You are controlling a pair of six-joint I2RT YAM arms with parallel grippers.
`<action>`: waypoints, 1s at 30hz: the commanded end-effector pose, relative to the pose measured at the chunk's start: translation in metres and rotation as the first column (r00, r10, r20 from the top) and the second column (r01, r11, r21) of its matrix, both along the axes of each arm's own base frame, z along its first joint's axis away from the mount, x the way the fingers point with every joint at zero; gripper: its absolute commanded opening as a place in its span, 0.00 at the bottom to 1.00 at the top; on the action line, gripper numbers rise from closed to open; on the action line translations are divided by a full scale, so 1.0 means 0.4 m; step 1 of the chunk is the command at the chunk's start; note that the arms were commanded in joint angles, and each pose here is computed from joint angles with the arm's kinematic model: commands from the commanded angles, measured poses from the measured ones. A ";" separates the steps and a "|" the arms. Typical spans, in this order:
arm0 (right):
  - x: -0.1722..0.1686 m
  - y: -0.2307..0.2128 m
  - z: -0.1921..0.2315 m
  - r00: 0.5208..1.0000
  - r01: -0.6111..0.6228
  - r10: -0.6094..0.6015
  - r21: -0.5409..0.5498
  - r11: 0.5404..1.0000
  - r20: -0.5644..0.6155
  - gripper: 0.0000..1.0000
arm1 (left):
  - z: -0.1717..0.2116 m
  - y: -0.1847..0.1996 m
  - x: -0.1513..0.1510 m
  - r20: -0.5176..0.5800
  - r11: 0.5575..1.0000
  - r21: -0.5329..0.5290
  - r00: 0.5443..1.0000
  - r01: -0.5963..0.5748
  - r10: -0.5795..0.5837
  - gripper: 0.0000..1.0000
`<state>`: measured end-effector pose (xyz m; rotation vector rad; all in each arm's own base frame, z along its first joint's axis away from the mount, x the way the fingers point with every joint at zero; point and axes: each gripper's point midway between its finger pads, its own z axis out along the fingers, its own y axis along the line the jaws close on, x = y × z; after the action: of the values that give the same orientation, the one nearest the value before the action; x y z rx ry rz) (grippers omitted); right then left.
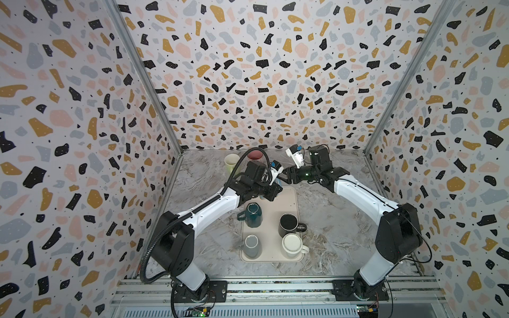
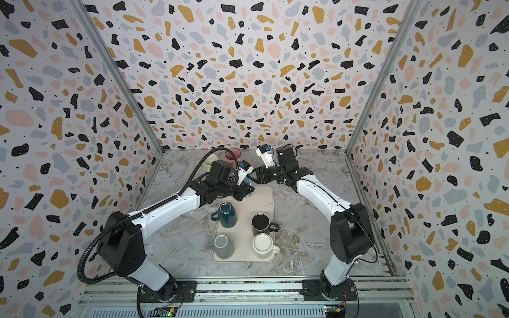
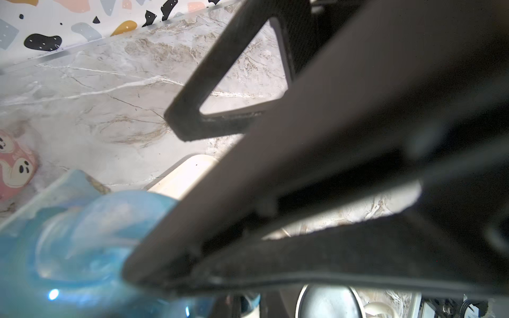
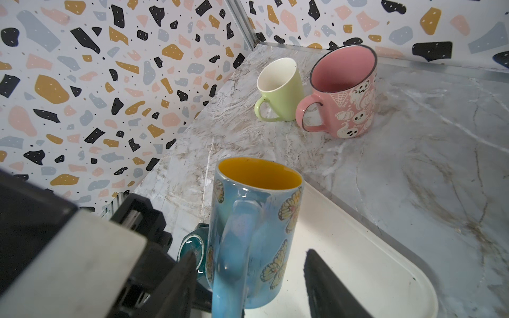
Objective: Turn the mug right side up
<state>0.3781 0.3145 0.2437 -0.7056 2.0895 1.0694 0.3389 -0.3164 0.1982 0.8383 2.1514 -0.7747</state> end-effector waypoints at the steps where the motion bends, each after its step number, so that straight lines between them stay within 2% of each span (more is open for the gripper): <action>1: -0.005 0.027 0.030 0.999 -0.033 0.033 0.026 0.999 0.012 0.62 | 0.149 -0.025 0.017 0.205 0.995 -0.089 0.979 0.035 -0.016 0.00; 8: 0.005 0.042 0.008 1.000 -0.029 0.029 -0.003 1.000 -0.005 0.60 | 0.149 -0.030 0.011 0.214 0.996 -0.077 0.976 0.045 -0.028 0.00; 15: 0.020 0.047 -0.016 0.999 -0.017 0.016 -0.033 0.999 -0.037 0.51 | 0.151 -0.031 0.009 0.228 0.998 -0.053 0.973 0.040 -0.027 0.00; 21: 0.022 0.045 -0.043 0.997 -0.007 0.003 -0.059 0.998 -0.073 0.35 | 0.151 -0.029 0.011 0.236 0.999 -0.039 0.972 0.030 -0.020 0.00; 26: 0.022 0.044 -0.064 0.995 -0.003 -0.005 -0.073 0.997 -0.100 0.15 | 0.150 -0.024 0.012 0.242 1.000 -0.024 0.970 0.018 -0.012 0.00; 28: 0.022 0.042 -0.074 0.994 0.001 -0.010 -0.081 0.997 -0.110 0.03 | 0.149 -0.020 0.015 0.248 1.000 -0.014 0.969 0.009 -0.005 0.00; 30: 0.021 0.041 -0.077 0.993 0.002 -0.011 -0.084 0.996 -0.114 0.00 | 0.149 -0.017 0.016 0.252 1.000 -0.008 0.968 0.004 -0.002 0.00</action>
<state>0.3770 0.3406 0.2224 -0.7284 2.1924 1.1141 0.3403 -0.3121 0.1946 0.8539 2.1522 -0.6488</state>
